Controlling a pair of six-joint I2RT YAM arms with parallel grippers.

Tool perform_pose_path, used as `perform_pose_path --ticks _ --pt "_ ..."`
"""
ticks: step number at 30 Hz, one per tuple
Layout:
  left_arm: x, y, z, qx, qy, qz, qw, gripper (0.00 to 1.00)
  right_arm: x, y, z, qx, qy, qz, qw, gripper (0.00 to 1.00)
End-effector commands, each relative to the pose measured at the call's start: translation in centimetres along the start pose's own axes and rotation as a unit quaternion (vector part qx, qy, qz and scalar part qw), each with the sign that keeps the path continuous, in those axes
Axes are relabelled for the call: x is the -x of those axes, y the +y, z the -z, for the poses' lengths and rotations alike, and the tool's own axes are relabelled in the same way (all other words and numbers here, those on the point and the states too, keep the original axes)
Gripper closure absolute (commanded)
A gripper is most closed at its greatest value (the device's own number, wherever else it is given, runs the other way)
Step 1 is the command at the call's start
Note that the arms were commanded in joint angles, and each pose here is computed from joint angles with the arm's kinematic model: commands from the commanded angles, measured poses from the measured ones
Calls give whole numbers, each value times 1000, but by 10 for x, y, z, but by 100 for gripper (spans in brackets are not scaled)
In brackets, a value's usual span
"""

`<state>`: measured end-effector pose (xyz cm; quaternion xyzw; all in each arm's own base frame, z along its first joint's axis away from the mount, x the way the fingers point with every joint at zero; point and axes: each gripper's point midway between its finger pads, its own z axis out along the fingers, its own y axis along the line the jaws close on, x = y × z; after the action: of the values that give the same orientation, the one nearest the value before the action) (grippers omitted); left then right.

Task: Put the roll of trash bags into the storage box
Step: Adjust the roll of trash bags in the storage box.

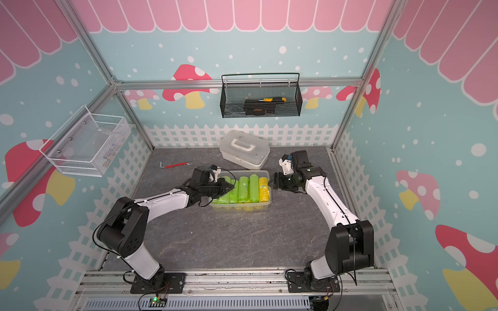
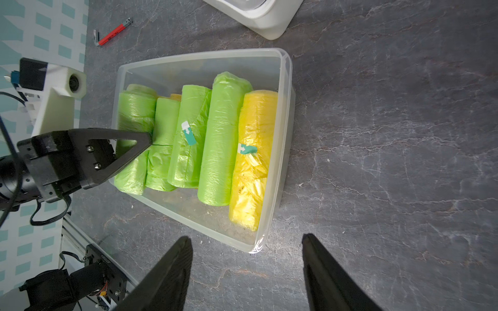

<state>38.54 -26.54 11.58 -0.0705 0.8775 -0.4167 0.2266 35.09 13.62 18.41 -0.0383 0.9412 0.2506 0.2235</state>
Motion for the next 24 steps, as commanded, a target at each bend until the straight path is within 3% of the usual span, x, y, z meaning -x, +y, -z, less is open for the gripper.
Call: perform_pose_path --ticks 1,15,24 --pt "-22 50 -3 84 21 29 996 88 -4 0 5 3 -1 5 1000 34" --pt "-34 72 -19 97 36 47 994 88 -7 -2 9 3 -2 4 1000 34" --pt "-15 40 -2 77 12 22 997 81 -6 -2 14 2 -9 5 1000 34"
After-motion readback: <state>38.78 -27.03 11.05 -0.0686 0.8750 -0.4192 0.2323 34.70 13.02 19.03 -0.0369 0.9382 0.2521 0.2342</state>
